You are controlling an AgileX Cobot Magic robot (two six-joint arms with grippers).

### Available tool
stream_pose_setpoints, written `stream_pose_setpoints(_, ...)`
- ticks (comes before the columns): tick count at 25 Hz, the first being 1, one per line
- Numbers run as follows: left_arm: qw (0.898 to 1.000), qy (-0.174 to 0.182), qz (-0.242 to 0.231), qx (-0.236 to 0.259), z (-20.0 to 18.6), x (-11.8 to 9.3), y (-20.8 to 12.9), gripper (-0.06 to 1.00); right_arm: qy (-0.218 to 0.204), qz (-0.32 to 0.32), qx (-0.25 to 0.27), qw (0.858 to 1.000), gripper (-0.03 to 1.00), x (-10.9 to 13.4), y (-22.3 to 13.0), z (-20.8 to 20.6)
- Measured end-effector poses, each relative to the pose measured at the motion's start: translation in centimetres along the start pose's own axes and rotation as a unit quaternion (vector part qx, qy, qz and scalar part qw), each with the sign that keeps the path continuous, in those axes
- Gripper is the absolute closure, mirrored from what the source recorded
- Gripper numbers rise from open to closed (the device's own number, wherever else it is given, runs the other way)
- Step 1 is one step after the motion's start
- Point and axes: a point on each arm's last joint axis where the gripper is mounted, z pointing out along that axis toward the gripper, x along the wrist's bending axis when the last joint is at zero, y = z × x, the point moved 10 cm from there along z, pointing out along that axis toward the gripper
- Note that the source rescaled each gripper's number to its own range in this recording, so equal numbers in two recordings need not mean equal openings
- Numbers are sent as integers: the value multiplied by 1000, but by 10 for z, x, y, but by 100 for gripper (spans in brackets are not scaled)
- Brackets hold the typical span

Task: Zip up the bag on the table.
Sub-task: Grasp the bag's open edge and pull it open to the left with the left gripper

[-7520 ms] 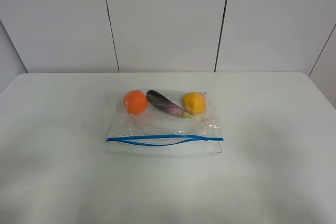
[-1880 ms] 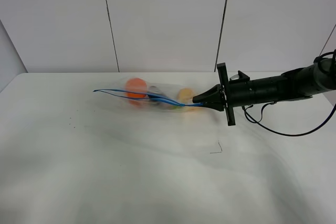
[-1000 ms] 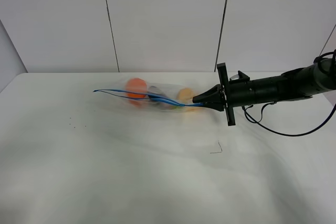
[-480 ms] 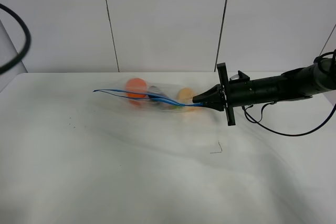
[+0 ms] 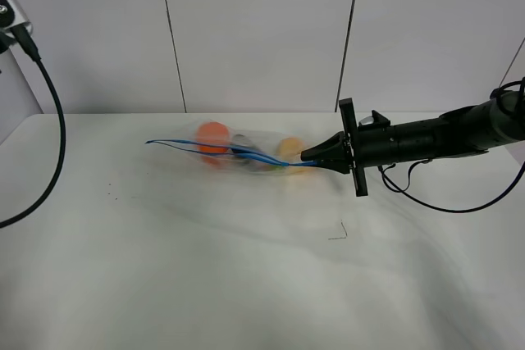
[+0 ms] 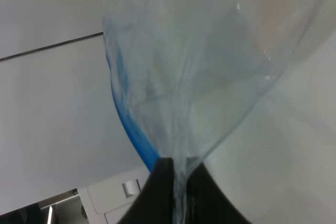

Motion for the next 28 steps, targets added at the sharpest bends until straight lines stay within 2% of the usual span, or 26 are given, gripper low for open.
stream_pose_setpoints(3,994,74,70,-29,17,21,11,-3,0,-1,0,1000,97,0,0,0)
stream_pose_setpoints(5,986,103,119,-47,25,25,22,-3,0,-1,0,1000,97,0,0,0)
stream_pose_setpoints(7,981,107,144,-68,32,19,37,-3,0,-1,0,1000,97,0,0,0)
stream_pose_setpoints(9,980,92,151,-95,37,3,58,-3,0,-1,0,1000,97,0,0,0)
stream_pose_setpoints(14,973,19,163,-162,47,-60,113,-2,0,-1,0,1000,97,0,0,0)
stream_pose_setpoints(17,961,-30,181,-206,43,-111,146,-2,0,-1,0,1000,97,0,0,0)
stream_pose_setpoints(20,942,-78,204,-254,26,-167,175,-2,0,-1,0,1000,97,0,0,0)
stream_pose_setpoints(23,926,-104,206,-300,5,-209,198,-2,-1,-1,1,1000,97,0,0,0)
stream_pose_setpoints(25,918,-111,191,-329,-4,-230,211,-2,-1,-2,1,1000,97,-1,0,0)
stream_pose_setpoints(28,916,-120,153,-352,-6,-250,222,-2,-1,-2,1,1000,97,-1,0,0)
